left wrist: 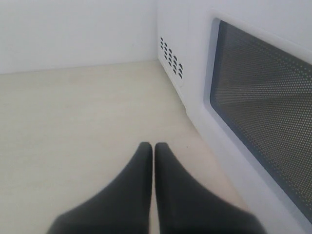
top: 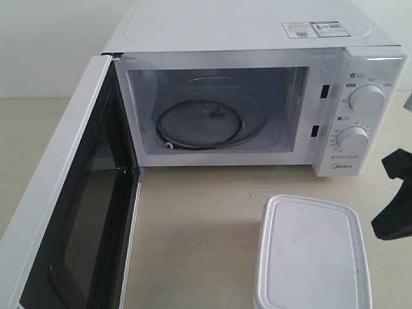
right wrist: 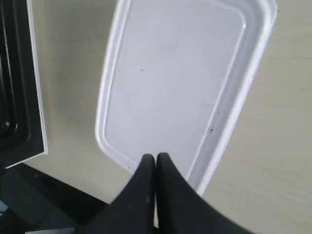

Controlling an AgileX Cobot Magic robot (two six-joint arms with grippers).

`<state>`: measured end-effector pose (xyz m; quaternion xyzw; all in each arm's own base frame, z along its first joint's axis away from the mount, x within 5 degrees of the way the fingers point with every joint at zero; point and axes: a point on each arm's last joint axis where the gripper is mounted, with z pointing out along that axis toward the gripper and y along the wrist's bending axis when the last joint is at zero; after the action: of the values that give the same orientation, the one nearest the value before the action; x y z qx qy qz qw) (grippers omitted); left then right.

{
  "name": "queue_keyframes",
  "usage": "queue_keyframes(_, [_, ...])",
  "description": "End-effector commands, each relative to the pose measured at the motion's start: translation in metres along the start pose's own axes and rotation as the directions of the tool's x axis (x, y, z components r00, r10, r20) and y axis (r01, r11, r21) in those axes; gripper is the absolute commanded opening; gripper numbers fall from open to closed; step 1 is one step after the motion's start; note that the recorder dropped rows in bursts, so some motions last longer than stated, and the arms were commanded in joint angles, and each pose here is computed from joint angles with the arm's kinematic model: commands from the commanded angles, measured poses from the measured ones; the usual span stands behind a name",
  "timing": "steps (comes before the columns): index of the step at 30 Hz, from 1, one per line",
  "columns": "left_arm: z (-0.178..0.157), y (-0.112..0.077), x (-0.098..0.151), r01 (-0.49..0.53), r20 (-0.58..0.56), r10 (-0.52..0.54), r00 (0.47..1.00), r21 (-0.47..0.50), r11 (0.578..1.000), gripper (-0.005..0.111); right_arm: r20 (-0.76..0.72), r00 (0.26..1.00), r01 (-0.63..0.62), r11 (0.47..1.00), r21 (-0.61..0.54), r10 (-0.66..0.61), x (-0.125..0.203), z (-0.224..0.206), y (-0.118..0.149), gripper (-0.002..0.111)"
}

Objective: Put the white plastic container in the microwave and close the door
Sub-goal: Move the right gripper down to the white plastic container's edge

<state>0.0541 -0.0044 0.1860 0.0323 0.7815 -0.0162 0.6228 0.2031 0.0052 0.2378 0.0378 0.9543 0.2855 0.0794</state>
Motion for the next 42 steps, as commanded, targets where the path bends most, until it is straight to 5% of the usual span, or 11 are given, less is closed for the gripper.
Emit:
queue_keyframes(1, [0.0, 0.0, 0.001, 0.01, -0.001, -0.01, 1.0, -0.003, 1.0, 0.004, 0.018, 0.996, -0.086, 0.996, 0.016, 0.086, 0.001, 0.01, -0.022, 0.0])
queue_keyframes(8, [0.0, 0.0, 0.001, 0.01, -0.001, -0.01, 1.0, -0.003, 1.0, 0.004, 0.011, 0.992, -0.126, 0.991, 0.041, 0.126, 0.002, 0.021, -0.037, 0.001])
queue_keyframes(10, [0.0, 0.0, 0.001, 0.01, -0.001, -0.01, 1.0, -0.003, 1.0, 0.004, -0.01, 0.994, -0.107, 0.994, 0.029, 0.108, 0.002, 0.024, -0.037, 0.009])
queue_keyframes(17, [0.0, 0.0, 0.001, 0.01, -0.001, -0.01, 1.0, -0.003, 1.0, 0.004, -0.054, 0.996, -0.072, 0.996, 0.043, 0.075, 0.001, 0.042, -0.034, 0.081])
queue_keyframes(25, [0.0, 0.0, 0.001, 0.01, -0.001, -0.01, 1.0, -0.003, 1.0, 0.004, -0.151, 0.977, -0.146, 0.988, 0.045, 0.151, -0.002, 0.08, -0.039, 0.072])
queue_keyframes(42, [0.0, 0.0, 0.001, 0.01, -0.001, -0.01, 1.0, -0.003, 1.0, 0.004, -0.076, 0.988, -0.135, 0.99, 0.033, 0.137, -0.015, 0.09, -0.045, 0.068])
